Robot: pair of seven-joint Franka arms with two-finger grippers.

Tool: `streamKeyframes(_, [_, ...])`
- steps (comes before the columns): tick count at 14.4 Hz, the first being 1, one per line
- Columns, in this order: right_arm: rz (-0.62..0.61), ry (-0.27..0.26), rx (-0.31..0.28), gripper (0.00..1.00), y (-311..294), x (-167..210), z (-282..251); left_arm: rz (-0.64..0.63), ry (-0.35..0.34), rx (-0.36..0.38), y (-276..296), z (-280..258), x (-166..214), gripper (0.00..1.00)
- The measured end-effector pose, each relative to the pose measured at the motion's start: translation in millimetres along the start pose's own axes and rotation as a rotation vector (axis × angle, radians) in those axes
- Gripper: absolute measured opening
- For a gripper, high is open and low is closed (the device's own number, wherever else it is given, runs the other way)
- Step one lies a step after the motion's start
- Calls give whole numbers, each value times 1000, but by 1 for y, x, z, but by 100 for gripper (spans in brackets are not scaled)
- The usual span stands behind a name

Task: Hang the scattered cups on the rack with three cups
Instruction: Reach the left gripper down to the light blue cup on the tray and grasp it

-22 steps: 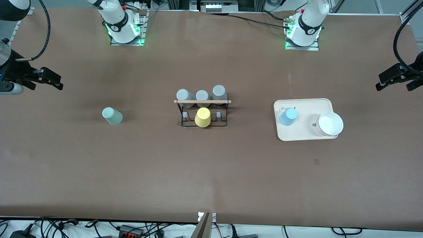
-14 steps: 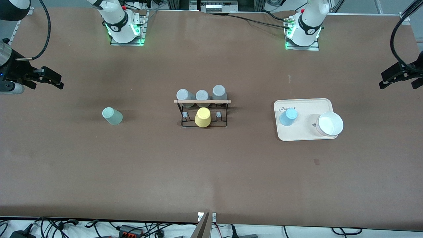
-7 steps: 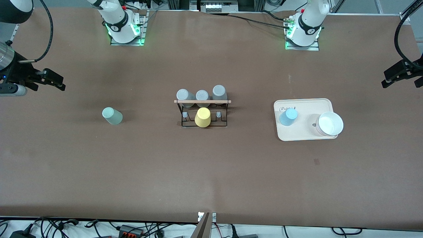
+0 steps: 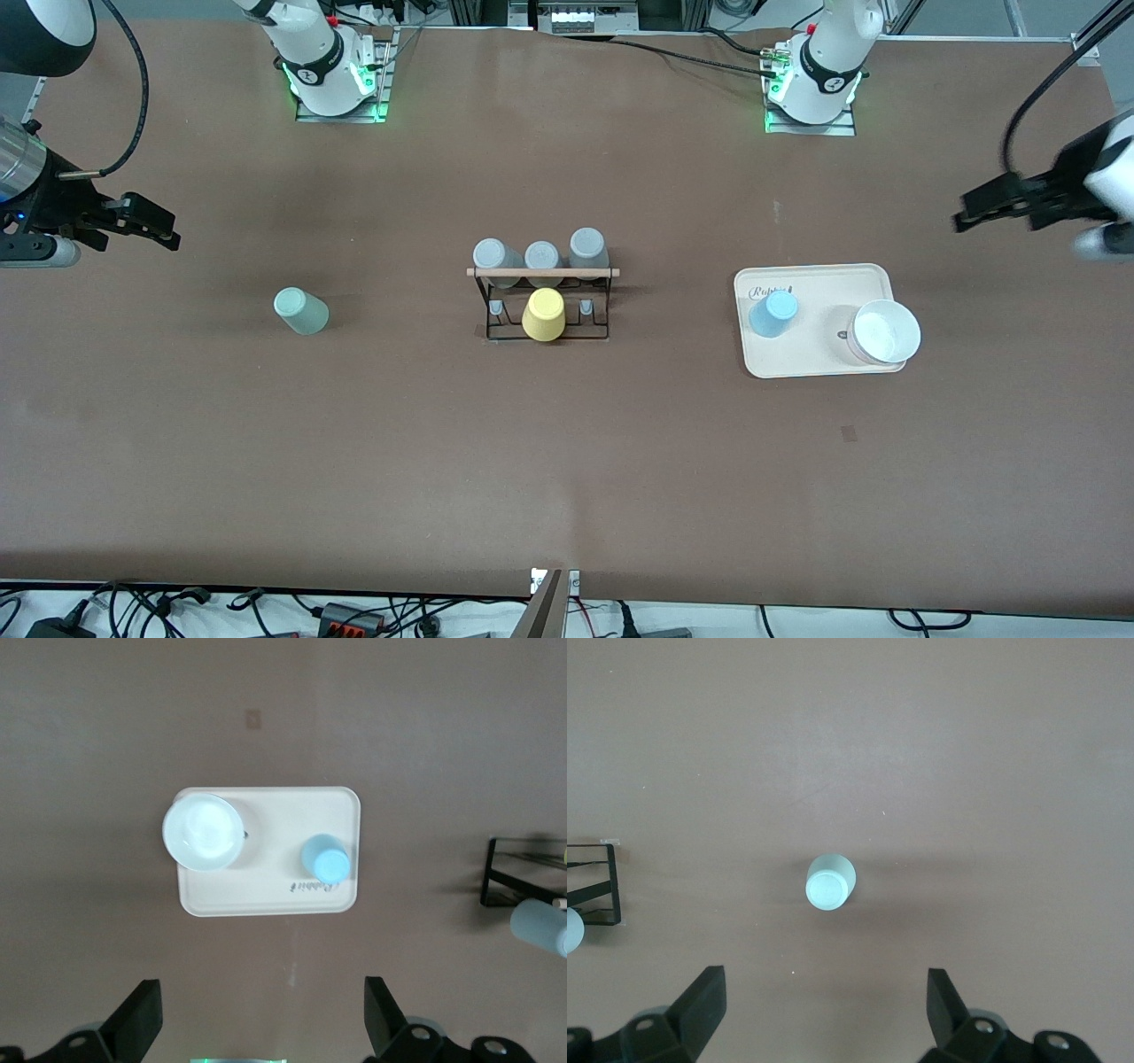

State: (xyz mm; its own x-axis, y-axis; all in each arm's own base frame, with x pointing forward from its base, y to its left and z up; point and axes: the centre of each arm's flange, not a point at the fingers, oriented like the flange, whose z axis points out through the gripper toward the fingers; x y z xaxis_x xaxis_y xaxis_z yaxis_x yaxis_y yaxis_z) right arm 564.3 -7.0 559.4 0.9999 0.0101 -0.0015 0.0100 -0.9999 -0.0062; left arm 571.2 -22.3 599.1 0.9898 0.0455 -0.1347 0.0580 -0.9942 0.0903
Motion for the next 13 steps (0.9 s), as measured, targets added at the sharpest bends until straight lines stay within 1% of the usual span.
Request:
streamKeyframes(2, [0, 0, 0, 100, 0, 0, 0, 30, -41, 1, 22, 29, 5, 100])
streamKeyframes(6, [0, 1, 0, 100, 0, 0, 0, 18, -55, 5, 47, 83, 12, 100])
streamKeyframes(10, [-1, 6, 0, 100, -1, 0, -1, -24, -13, 3, 66, 173, 16, 100])
streamKeyframes(13, [-1, 13, 0, 100, -1, 1, -2, -38, 46, -2, 61, 237, 10, 100])
